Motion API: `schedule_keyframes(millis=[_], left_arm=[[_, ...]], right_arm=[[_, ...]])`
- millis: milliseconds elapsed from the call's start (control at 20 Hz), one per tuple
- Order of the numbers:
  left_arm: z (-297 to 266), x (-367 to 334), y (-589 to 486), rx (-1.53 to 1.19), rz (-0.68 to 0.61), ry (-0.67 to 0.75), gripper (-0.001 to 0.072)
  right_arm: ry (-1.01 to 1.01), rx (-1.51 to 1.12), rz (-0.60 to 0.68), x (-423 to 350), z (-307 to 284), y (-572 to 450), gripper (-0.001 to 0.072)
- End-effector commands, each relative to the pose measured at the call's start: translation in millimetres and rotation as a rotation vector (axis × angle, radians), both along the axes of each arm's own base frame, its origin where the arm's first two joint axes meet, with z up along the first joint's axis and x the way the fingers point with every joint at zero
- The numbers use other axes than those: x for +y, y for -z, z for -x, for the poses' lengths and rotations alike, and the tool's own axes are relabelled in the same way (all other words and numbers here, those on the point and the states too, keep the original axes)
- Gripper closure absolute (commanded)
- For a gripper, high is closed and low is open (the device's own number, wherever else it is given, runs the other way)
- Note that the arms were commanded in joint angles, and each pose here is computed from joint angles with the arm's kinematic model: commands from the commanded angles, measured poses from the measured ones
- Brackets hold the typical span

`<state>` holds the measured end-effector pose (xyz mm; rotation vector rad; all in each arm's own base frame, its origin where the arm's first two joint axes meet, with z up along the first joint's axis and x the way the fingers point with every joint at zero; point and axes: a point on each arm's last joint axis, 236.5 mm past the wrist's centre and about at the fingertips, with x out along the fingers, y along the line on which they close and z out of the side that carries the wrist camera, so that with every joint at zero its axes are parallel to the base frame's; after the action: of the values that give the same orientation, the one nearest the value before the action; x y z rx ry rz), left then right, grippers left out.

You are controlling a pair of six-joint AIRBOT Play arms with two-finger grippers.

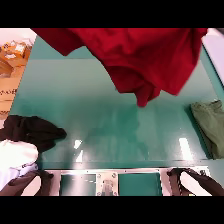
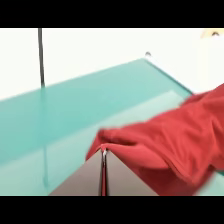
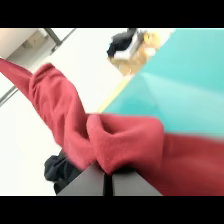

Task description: Fold the shirts.

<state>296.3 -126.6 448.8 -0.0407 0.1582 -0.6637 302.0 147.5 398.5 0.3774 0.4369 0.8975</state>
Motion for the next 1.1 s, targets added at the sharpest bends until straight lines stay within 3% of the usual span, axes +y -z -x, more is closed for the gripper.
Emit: schedule_keyframes(millis=[0, 250, 550, 800, 850, 900, 1000, 1050], left_arm=[[22, -2, -21, -0.055, -0.036, -0.003, 0.0688], [-4, 15, 49, 0.206, -0.094, -0.045, 0.0688], [-41, 22, 252, 0.712, 0.021, -0.042, 0.0688], [-21, 43, 455, 1.012, 0.122, -0.250, 0.0687], [-16, 48, 478, 1.040, 0.125, -0.288, 0.0688], [-14, 51, 491, 1.052, 0.120, -0.308, 0.0687], [-16, 54, 504, 1.073, 0.120, -0.325, 0.0687], [-16, 55, 507, 1.079, 0.120, -0.326, 0.0687]], right_arm=[[0.060, -0.106, 0.008, -1, 14, -34, 0.0696], [0.140, 0.076, 0.039, -30, -54, 26, 0.0695], [-0.001, 0.481, 0.009, 18, -149, 209, 0.0695], [-0.043, 0.779, 0.023, 84, -186, 383, 0.0687], [-0.032, 0.813, 0.021, 89, -189, 405, 0.0666], [-0.017, 0.840, 0.007, 90, -193, 420, 0.0586], [0.015, 0.872, -0.047, 78, -202, 423, 0.0337], [0.034, 0.883, -0.073, 62, -207, 416, 0.0343]])
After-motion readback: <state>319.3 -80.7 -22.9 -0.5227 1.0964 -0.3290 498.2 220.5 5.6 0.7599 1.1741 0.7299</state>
